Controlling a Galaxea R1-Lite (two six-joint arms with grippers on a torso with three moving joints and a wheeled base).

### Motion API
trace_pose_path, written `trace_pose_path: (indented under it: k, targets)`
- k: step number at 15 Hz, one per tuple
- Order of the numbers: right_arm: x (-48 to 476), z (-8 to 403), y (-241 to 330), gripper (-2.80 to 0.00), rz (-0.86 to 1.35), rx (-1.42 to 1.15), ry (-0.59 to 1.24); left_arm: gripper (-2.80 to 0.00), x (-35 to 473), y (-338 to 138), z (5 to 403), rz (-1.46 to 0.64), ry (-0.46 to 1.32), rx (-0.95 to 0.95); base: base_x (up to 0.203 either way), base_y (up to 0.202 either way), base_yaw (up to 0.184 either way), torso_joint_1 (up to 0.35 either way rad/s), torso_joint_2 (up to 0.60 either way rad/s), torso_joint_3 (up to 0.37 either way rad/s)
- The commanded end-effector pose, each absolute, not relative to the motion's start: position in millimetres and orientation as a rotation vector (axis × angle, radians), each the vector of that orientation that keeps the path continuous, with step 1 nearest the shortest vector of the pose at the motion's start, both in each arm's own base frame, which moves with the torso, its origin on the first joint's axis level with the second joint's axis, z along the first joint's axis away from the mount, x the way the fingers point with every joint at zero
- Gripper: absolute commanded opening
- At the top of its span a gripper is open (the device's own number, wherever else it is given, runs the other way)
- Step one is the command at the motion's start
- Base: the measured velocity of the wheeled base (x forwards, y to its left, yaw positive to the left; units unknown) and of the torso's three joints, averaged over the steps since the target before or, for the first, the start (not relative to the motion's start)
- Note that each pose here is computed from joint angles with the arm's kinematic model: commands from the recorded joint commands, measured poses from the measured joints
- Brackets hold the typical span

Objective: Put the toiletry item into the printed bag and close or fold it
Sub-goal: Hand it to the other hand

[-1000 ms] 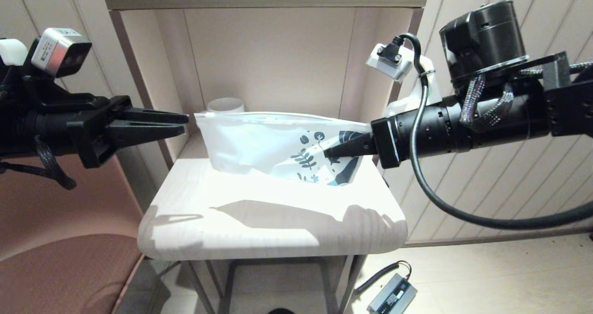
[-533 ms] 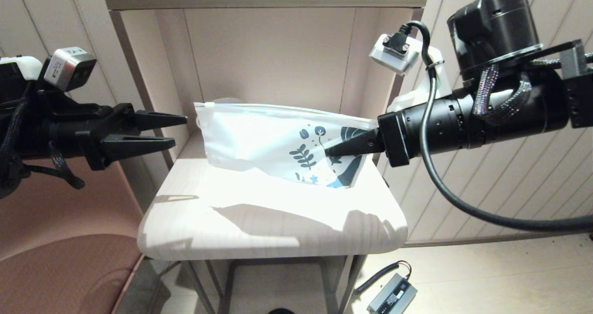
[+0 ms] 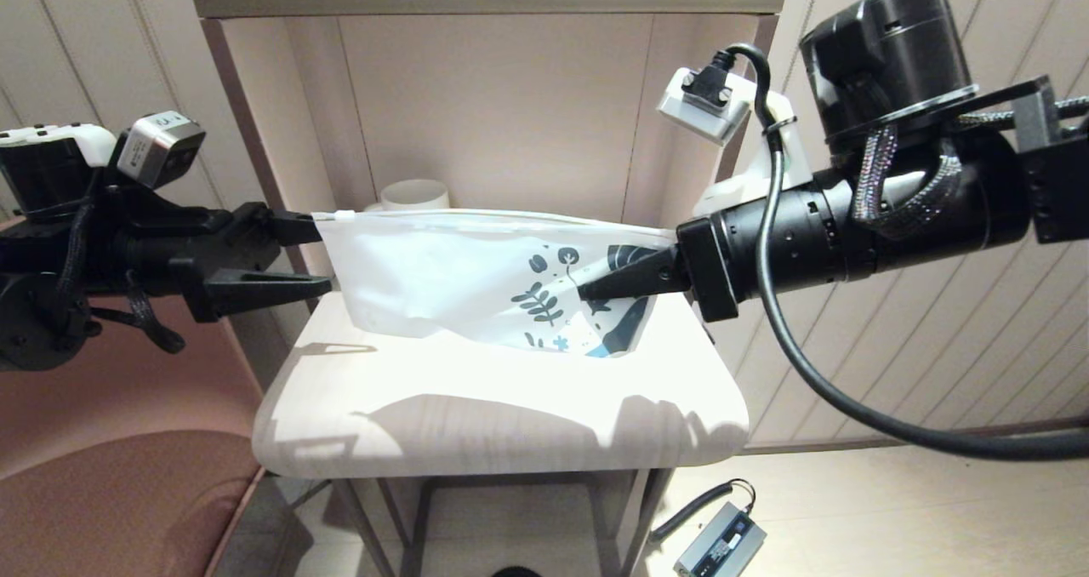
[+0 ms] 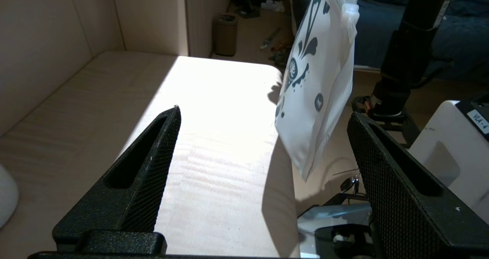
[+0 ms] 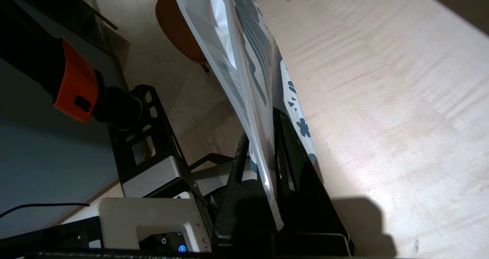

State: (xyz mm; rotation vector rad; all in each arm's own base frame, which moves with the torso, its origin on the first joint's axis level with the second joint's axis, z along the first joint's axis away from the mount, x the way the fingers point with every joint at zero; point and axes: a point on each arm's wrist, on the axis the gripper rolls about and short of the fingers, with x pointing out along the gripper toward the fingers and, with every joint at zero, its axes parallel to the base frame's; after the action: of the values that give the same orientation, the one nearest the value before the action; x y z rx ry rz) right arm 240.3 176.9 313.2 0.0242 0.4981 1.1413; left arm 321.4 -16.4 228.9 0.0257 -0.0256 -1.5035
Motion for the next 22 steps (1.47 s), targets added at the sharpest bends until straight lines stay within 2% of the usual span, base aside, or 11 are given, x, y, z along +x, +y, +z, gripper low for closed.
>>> trace_pose_path:
  k: [1, 7, 12, 22]
  targets:
    - [243, 311, 184, -2.8, 1.157, 0.021, 0.505, 0.0, 323, -20, 229, -1.564, -0.031, 0.031, 0.0, 0.0, 0.0, 0.0, 0.0, 0.0]
    - [250, 309, 196, -2.8, 1.172, 0.006, 0.54, 0.0, 309, -49, 244, -1.654, -0.069, 0.063, 0.0, 0.0, 0.0, 0.0, 0.0, 0.0]
    - [250, 312, 196, -2.8, 1.174, 0.005, 0.527, 0.0, 295, -50, 258, -1.66, -0.093, 0.085, 0.0, 0.0, 0.0, 0.0, 0.0, 0.0]
    - [249, 316, 195, -2.8, 1.175, 0.004, 0.509, 0.0, 295, -49, 255, -1.659, -0.068, 0.062, 0.0, 0.0, 0.0, 0.0, 0.0, 0.0]
